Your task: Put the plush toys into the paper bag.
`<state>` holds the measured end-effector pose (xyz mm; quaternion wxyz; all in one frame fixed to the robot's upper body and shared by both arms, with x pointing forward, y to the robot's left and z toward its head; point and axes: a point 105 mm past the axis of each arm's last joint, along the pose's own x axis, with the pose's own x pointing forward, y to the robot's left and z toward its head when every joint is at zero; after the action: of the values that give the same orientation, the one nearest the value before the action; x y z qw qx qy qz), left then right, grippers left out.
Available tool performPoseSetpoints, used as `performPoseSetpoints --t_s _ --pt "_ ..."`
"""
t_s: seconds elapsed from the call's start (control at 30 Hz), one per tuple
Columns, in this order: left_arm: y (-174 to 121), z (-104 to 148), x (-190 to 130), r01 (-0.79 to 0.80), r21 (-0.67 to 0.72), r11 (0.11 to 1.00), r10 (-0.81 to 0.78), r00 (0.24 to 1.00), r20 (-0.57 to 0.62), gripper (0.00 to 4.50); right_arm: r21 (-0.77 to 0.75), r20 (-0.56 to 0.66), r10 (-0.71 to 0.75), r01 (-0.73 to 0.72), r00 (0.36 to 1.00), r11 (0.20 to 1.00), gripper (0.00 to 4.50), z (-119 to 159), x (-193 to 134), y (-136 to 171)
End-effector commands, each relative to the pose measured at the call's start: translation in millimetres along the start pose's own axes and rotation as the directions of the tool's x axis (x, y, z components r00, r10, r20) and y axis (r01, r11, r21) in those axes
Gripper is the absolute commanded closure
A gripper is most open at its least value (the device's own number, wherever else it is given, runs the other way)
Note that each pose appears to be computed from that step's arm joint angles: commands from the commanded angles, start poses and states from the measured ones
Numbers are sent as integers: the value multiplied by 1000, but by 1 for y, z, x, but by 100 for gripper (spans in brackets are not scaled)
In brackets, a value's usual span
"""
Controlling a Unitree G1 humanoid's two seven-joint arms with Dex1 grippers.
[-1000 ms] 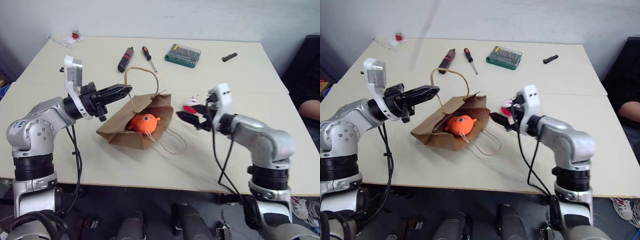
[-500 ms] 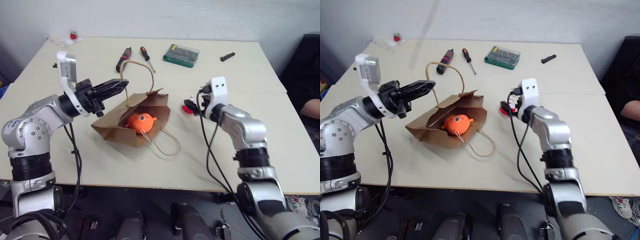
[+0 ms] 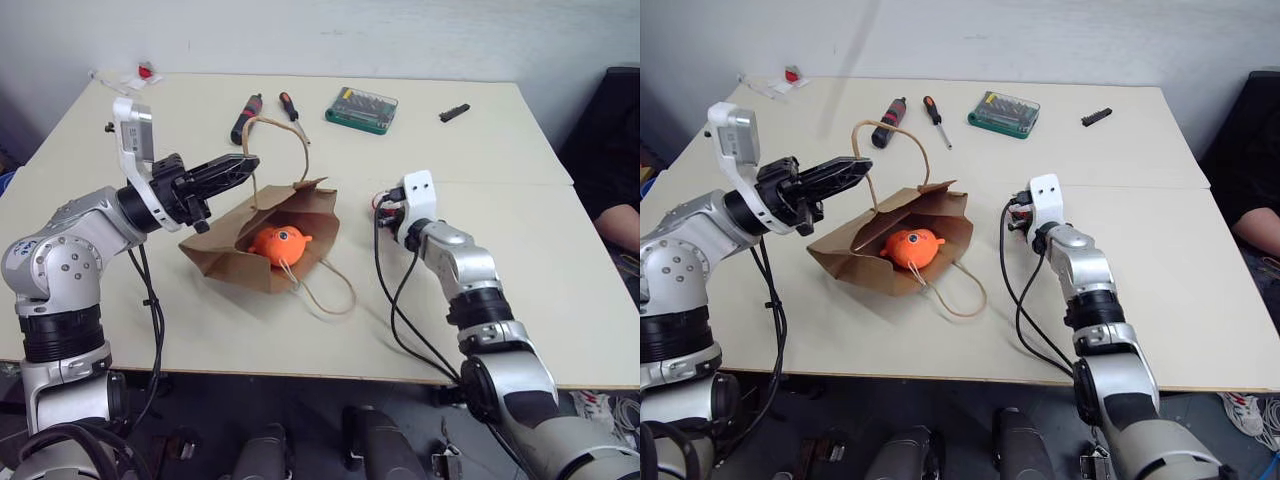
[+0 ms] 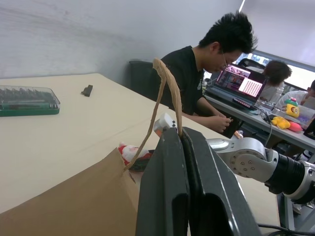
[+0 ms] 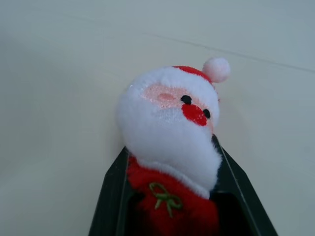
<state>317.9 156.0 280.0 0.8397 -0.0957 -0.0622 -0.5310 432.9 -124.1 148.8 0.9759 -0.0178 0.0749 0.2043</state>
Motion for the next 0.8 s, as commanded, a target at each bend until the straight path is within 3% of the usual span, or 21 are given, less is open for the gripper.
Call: performPoseSetpoints --t_s 0.03,0.23,0.43,0.57,0.8 --pt "-10 10 0 36 46 998 -37 999 19 450 -37 74 327 -325 942 945 404 31 -36 50" --pt "-14 4 5 74 41 996 -74 997 -3 450 -53 14 643 -642 766 765 404 43 -62 132" --pt "-16 0 13 98 33 995 -98 995 -6 450 -230 -113 781 -781 614 581 404 42 -62 181" --pt "-17 2 26 108 41 993 -109 994 21 450 -374 -116 728 -709 676 598 404 46 -32 186" --pt "-23 4 36 123 38 992 -125 991 54 450 -382 -117 730 -709 673 593 404 45 -7 193"
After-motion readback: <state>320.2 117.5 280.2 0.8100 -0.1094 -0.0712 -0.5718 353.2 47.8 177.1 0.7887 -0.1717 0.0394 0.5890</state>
